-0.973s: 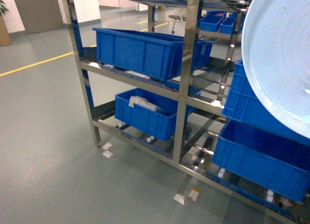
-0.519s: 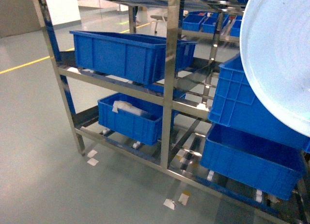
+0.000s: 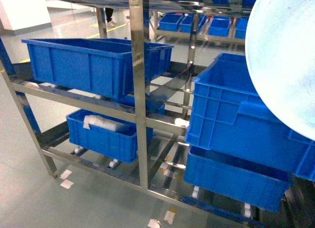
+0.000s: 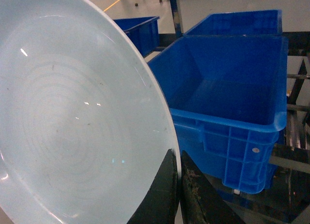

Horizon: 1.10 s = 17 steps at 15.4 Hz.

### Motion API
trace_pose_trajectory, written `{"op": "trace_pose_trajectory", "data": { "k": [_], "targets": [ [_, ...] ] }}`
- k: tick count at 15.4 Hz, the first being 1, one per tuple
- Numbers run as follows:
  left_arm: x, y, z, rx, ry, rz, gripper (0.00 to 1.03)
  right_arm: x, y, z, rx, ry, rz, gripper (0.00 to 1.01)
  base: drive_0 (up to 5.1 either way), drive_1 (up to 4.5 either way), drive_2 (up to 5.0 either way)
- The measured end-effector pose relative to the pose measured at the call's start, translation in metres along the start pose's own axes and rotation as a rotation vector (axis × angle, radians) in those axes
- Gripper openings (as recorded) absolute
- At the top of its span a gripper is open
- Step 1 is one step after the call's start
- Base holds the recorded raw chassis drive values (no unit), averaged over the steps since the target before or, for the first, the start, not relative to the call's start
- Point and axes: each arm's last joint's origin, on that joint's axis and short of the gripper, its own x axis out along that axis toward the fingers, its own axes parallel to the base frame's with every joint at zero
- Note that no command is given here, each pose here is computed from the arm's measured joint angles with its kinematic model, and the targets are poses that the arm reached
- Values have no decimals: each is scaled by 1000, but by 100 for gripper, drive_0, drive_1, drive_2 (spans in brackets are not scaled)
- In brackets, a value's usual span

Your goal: Place blue tray on left shelf second layer neatly

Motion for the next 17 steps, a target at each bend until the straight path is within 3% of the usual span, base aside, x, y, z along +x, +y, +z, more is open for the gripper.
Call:
{"op": "trace_pose_trajectory", "data": {
  "k": [2, 12, 17],
  "targets": [
    [0, 0, 0, 0, 1, 0, 98, 0, 0, 0, 1, 3, 0, 2, 0, 0, 0],
    [0, 0, 0, 0, 1, 0, 98, 0, 0, -1, 1, 5, -1, 2, -481, 294, 179],
    [0, 0, 0, 0, -1, 3, 98, 0, 1, -1, 0, 10, 7, 2, -187, -187, -187]
  ]
}}
